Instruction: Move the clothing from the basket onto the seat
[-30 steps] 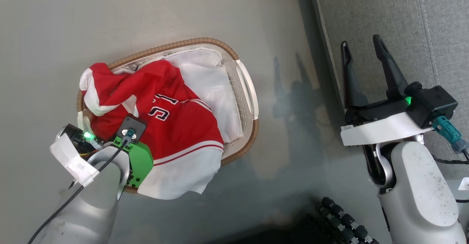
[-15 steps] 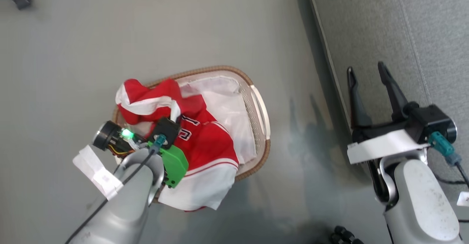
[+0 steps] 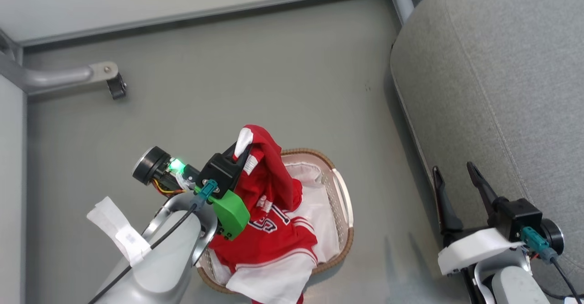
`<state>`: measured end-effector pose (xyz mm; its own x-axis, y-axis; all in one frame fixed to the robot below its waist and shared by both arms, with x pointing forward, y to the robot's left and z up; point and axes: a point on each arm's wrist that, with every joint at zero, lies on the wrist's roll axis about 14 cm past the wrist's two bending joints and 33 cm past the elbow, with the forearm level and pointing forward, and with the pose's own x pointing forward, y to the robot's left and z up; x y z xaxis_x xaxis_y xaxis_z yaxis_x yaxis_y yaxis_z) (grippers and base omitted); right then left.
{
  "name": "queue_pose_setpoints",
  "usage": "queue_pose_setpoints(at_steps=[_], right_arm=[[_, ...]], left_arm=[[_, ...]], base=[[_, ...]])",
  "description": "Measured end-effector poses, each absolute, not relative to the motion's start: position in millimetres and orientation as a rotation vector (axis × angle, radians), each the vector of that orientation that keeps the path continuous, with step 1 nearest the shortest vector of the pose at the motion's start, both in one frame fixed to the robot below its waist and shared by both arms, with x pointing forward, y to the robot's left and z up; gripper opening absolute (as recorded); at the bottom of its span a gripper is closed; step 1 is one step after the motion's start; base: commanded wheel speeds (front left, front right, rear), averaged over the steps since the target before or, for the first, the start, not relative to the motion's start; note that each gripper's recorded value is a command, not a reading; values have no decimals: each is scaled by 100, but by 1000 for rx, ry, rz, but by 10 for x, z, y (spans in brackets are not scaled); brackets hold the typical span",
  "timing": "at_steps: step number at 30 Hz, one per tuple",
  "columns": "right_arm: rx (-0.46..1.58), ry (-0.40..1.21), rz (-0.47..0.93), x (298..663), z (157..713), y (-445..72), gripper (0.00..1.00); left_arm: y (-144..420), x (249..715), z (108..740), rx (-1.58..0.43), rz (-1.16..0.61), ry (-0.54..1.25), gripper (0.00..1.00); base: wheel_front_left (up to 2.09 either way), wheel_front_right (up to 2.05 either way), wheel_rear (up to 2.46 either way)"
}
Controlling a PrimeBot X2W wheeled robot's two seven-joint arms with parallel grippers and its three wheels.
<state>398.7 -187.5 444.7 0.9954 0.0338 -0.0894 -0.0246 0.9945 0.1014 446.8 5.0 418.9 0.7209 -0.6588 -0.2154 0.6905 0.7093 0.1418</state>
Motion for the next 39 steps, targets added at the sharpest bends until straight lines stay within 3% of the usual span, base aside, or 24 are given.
queue_pose_setpoints(at_steps=[6, 18, 26, 34, 39], right_arm=[[101, 34, 49, 3719, 4681, -1809, 100], [88, -118, 134, 3555, 5188, -1552, 100], [21, -227, 240, 3649, 5575, -1234, 100], [-132, -248, 439, 3787, 5670, -621, 100], [-169, -253, 462, 3942, 5735, -555, 100]], left_arm=[[-7, 4390, 4943, 321, -795, -18, 0], [-233, 4219, 6376, 447, -856, -290, 0], [-432, 4113, 6761, 477, -912, -376, 0], [-558, 3992, 6893, 481, -954, -417, 0], [-611, 3903, 6936, 482, -976, -436, 0]], base=[[0, 0, 0], [0, 0, 0], [0, 0, 0], [0, 0, 0], [0, 0, 0]])
